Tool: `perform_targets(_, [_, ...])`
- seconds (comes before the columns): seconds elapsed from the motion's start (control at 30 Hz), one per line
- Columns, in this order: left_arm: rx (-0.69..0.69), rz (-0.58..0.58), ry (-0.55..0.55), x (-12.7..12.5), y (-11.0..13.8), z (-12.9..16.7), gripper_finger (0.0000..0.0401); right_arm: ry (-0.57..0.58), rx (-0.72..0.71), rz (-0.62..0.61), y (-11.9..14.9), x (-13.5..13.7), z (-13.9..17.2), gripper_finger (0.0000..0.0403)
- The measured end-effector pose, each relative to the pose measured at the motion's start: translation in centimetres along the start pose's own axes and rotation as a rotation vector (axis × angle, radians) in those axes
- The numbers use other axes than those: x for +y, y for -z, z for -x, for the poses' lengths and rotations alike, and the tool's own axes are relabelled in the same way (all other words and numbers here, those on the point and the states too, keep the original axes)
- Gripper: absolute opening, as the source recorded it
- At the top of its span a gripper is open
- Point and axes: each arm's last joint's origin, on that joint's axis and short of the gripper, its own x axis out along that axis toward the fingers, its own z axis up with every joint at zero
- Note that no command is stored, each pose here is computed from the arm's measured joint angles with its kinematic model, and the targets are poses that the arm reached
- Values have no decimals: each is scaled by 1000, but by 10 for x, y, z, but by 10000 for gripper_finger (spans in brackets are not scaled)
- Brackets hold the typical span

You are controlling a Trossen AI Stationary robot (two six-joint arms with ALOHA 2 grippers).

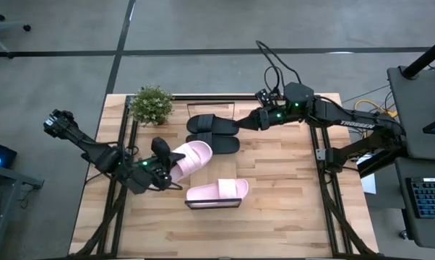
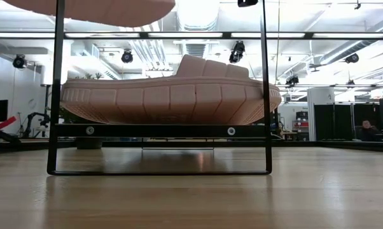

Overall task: Pick and place slides into the shelf
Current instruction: Put the pink slide on the shelf

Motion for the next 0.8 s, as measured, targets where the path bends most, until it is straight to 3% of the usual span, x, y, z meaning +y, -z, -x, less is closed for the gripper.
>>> perform_targets(0.53, [-60, -48, -128, 33, 0, -30, 8, 19, 75, -26, 13, 1, -4, 141])
perform_targets(0.8, [-94, -65, -120, 38, 0, -39, 8, 38, 103, -36, 20, 2, -5, 141])
